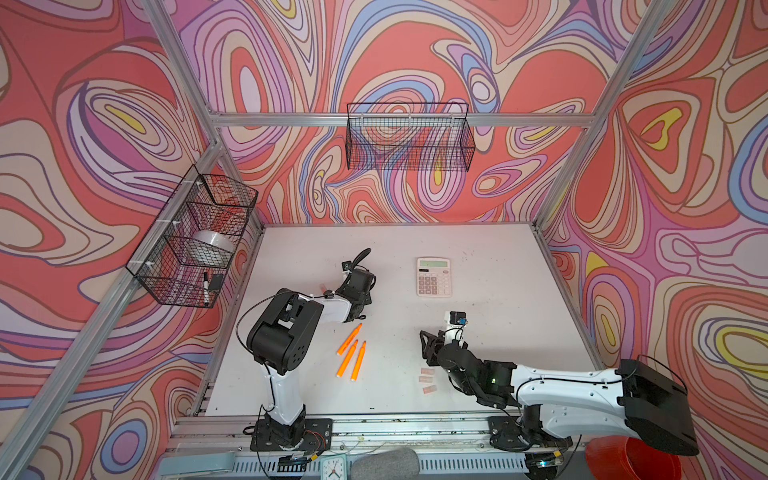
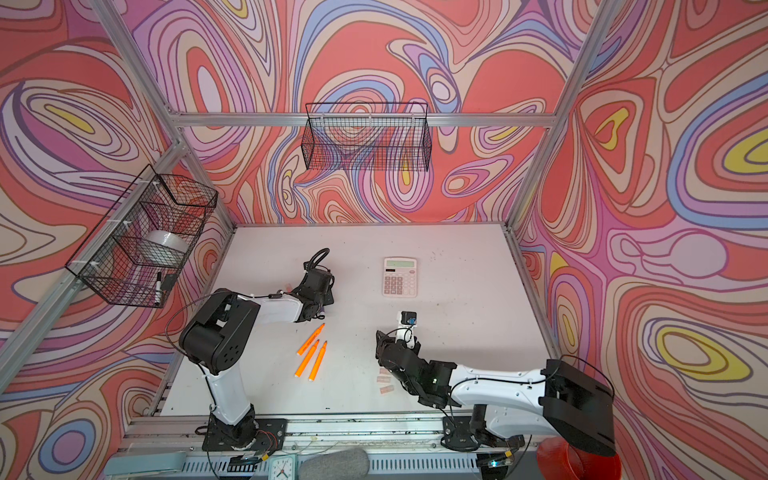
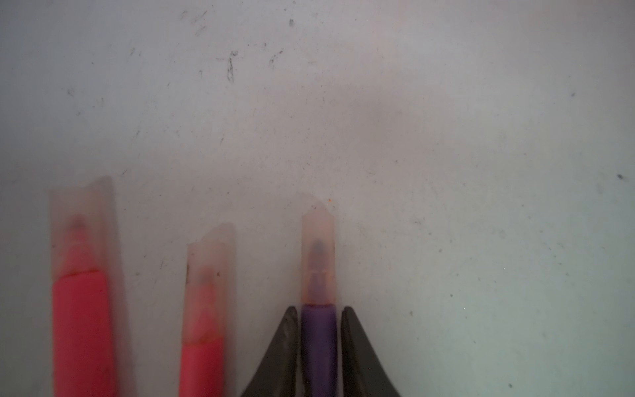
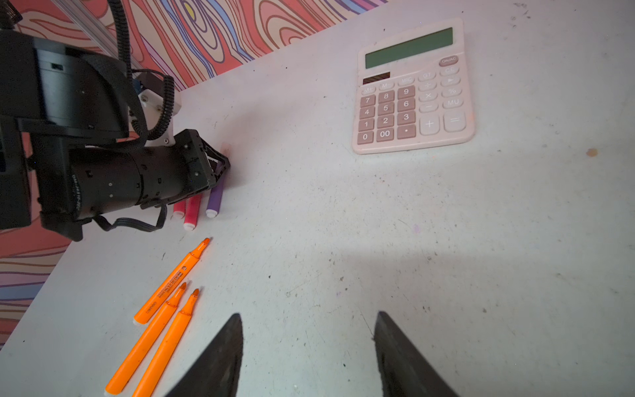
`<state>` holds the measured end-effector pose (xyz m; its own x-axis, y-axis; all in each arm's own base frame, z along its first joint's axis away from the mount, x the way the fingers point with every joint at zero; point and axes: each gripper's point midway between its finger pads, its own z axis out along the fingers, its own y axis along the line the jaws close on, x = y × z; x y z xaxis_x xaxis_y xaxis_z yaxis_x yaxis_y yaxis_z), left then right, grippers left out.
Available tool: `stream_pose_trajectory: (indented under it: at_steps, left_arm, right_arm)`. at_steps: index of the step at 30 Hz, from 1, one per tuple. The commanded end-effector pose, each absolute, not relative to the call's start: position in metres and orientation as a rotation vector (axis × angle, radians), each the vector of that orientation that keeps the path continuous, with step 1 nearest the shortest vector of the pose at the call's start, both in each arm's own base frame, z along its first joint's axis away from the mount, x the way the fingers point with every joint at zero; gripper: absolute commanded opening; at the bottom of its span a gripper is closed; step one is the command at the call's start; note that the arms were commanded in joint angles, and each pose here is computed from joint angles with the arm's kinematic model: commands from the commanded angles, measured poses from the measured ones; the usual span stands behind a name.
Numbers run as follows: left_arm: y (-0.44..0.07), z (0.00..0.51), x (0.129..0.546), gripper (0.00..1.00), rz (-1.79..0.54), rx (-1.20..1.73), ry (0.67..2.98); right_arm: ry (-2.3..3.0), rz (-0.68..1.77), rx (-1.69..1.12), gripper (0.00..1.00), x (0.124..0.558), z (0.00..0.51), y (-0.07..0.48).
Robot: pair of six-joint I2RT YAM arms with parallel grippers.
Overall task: Insert the pens into the pen caps
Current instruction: 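Lay the capped purple marker down with the left gripper while the right draws back, then move the left gripper over the orange highlighters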
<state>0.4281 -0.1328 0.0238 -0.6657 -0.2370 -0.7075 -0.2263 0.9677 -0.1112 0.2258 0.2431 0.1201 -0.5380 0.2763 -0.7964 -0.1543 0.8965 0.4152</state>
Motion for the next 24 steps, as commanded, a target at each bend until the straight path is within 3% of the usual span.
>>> stream_pose_trajectory:
  at_steps: [1, 13, 19, 24]
  left_arm:
    - [-0.120, -0.003, 0.413, 0.27, 0.051, -0.329, 2.400]
    - [-0.134, 0.099, 0.420, 0.50, -0.100, -0.239, 2.277]
    - [-0.142, 0.132, 0.391, 0.57, -0.263, -0.163, 2.225]
    - [-0.140, 0.136, 0.350, 0.55, -0.336, -0.095, 2.285]
  right_arm:
    - [2.063, 0.557, 0.106, 0.62, 0.228, 0.124, 0.244]
    - [2.063, 0.551, 0.107, 0.63, 0.229, 0.122, 0.243]
    - [2.066, 0.549, 0.103, 0.64, 0.231, 0.121, 0.245]
    - [2.075, 0.555, 0.093, 0.64, 0.233, 0.120, 0.251]
